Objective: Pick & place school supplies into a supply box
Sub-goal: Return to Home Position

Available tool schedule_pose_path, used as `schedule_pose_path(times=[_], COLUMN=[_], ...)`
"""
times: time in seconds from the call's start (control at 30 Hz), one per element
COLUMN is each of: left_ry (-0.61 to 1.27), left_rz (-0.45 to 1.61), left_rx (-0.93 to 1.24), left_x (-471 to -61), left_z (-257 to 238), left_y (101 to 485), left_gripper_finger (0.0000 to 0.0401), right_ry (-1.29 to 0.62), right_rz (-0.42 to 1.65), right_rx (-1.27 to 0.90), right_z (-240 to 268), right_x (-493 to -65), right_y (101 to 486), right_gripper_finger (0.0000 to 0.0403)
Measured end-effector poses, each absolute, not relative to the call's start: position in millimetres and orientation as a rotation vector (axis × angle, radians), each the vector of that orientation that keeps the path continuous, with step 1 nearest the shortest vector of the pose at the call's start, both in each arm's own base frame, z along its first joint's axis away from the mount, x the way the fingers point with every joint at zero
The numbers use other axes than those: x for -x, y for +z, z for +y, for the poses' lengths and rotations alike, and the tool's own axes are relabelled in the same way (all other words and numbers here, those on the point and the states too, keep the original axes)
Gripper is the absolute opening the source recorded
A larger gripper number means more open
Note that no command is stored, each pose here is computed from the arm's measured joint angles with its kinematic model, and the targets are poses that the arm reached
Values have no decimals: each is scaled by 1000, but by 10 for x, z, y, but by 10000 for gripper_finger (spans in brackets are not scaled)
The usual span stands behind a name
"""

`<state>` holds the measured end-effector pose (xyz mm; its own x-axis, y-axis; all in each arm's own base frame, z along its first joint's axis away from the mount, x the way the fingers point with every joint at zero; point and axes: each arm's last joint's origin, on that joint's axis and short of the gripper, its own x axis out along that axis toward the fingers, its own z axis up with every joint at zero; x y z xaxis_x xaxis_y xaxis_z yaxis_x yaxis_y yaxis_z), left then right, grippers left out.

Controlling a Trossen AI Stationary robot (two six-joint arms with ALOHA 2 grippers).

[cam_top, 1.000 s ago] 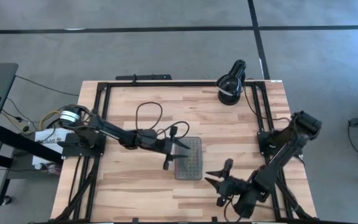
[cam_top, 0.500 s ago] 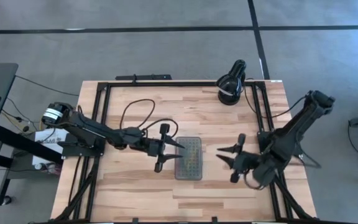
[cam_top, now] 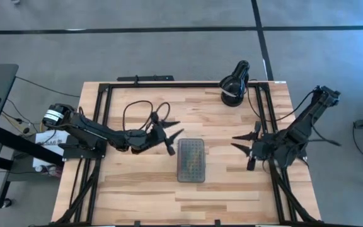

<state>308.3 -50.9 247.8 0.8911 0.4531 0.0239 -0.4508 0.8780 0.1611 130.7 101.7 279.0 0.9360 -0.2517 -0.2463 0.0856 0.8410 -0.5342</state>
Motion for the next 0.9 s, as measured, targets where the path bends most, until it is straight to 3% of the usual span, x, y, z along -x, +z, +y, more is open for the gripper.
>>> schedule_pose_path(times=[0.1,0.3,0.6,0.77,0.9], left_ry=[567,568,362,323,264], left_rz=[15,46,58,77,74], left_rx=[-133,-238,-274,-282,-305], left_x=[-3070,-3079,-3119,-3128,-3133], left_z=[-480,-442,-284,-240,-252], left_y=[2478,2479,2406,2381,2380], left_gripper_finger=[153,153,153,153,153], right_ry=[-184,-149,-144,-158,-51], right_rz=[286,165,-177,-149,-130], right_rx=[504,345,128,155,213], right_z=[860,515,259,280,334], right_x=[-1158,-831,-613,-675,-745], right_y=[2716,2540,2459,2325,2168], right_gripper_finger=[102,102,102,102,102])
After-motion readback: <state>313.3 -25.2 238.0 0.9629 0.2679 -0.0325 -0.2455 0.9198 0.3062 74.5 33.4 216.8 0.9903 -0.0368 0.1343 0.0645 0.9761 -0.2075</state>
